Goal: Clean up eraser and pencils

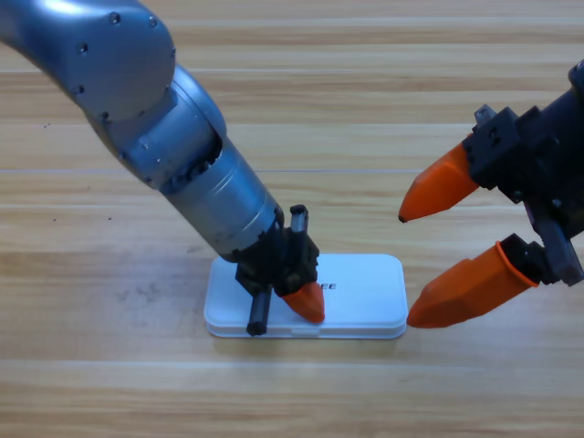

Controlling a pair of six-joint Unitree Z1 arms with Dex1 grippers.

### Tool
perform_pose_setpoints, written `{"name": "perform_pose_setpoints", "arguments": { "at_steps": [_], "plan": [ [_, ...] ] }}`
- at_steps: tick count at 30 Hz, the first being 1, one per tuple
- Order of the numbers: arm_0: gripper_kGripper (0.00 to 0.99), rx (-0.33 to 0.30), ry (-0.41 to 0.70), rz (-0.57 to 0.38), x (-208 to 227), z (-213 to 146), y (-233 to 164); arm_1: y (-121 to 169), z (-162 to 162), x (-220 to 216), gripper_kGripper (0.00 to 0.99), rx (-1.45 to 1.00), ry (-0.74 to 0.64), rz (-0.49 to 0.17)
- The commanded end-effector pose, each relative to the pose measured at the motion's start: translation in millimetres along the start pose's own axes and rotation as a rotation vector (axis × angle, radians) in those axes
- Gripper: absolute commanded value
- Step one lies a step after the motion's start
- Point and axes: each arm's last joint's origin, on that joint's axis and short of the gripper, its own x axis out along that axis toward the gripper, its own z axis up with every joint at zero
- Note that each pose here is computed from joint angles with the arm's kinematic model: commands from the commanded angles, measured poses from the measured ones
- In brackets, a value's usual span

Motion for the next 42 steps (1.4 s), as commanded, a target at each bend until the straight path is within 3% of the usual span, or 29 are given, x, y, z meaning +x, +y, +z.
{"name": "perform_pose_setpoints", "arguments": {
  "at_steps": [1, 9, 17, 19, 20, 22, 29, 36, 42],
  "plan": [
    [0.000, 0.023, 0.142, -0.144, 55.7, -15.7, -34.4, 0.6, -3.3, 18.1, 0.988, 0.013, 0.058, 0.042],
    [0.000, 0.025, 0.075, -0.064, -16.2, 13.8, -22.4, -0.2, -2.6, 19.2, 0.988, 0.015, 0.059, 0.043],
    [0.000, 0.018, 0.063, 0.105, -105.1, 3.4, -30.1, -0.5, -2.7, 19.7, 0.988, 0.016, 0.061, 0.043],
    [0.769, 0.024, 0.053, 0.133, -120.1, -1.0, -39.3, -0.5, -2.3, 19.4, 0.988, 0.015, 0.059, 0.043],
    [0.953, 0.017, 0.043, 0.142, -127.0, -3.6, -44.5, -0.5, -2.3, 19.4, 0.988, 0.015, 0.059, 0.044],
    [0.979, -0.011, 0.025, 0.170, -141.6, -8.9, -54.1, -0.5, -2.3, 19.4, 0.988, 0.015, 0.059, 0.043],
    [0.990, -0.002, -0.041, 0.230, -171.2, -36.2, -91.0, -1.0, -2.4, 20.5, 0.988, 0.017, 0.062, 0.044],
    [0.990, -0.010, -0.235, 0.214, -193.3, -41.4, -113.7, -1.3, -2.1, 20.8, 0.988, 0.017, 0.062, 0.044],
    [0.990, -0.123, -0.355, 0.201, -197.5, -34.0, -112.4, -1.3, -2.1, 20.8, 0.988, 0.017, 0.062, 0.044]
  ]
}}
